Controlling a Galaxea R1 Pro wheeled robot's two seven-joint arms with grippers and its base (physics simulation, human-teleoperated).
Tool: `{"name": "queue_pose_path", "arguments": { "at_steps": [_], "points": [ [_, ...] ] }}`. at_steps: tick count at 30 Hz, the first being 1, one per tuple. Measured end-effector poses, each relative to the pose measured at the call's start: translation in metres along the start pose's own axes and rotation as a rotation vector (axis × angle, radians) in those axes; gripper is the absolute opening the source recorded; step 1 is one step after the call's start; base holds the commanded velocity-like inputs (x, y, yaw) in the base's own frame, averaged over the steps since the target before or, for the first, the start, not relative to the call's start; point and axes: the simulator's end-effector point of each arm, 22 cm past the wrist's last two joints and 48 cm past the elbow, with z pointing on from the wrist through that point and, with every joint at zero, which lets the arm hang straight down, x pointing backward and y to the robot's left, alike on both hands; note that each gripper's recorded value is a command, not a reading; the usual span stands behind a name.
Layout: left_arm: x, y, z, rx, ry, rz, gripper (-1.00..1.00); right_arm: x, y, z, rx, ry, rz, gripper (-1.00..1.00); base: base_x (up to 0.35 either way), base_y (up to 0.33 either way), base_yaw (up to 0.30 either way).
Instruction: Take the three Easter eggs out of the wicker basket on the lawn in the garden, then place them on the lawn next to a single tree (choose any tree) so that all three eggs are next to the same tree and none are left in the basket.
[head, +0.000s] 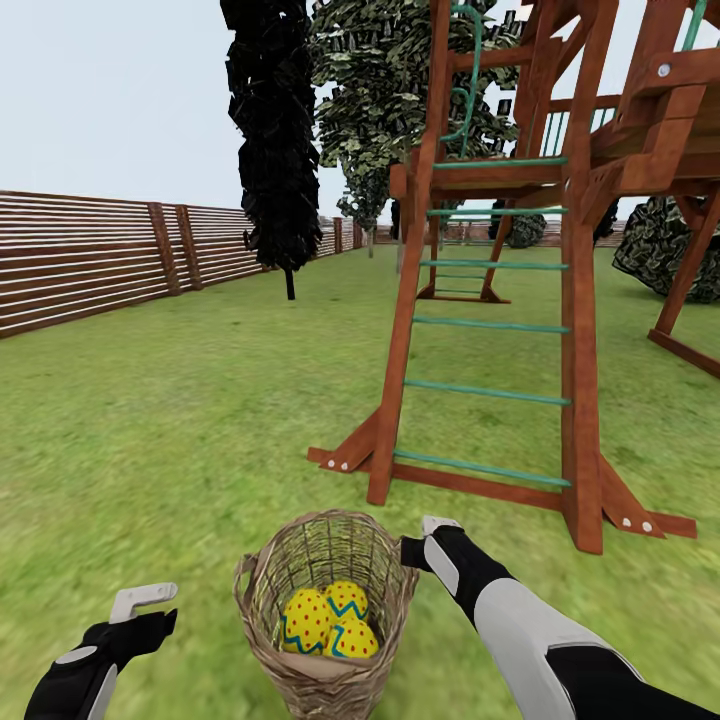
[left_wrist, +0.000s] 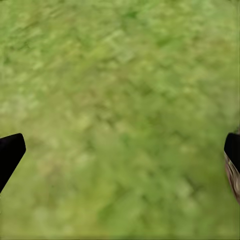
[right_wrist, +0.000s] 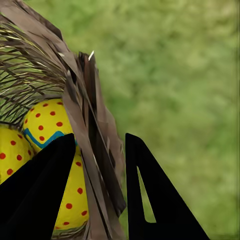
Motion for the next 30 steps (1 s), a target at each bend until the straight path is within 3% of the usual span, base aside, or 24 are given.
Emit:
{"name": "queue_pose_path", "arguments": {
  "at_steps": [26,30],
  "points": [
    [-0.039,0.007,-0.026,-0.007,0.027,0.005,1.0,-0.042,0.011,-0.04,-0.004,-0.004,-0.001,-1.0,0.0,0.0,0.0],
    [-0.045,0.008,-0.03,-0.008,0.029,0.007,1.0,-0.066,0.014,-0.048,-0.012,-0.079,0.004,-1.0,0.0,0.0,0.0]
  ]
}}
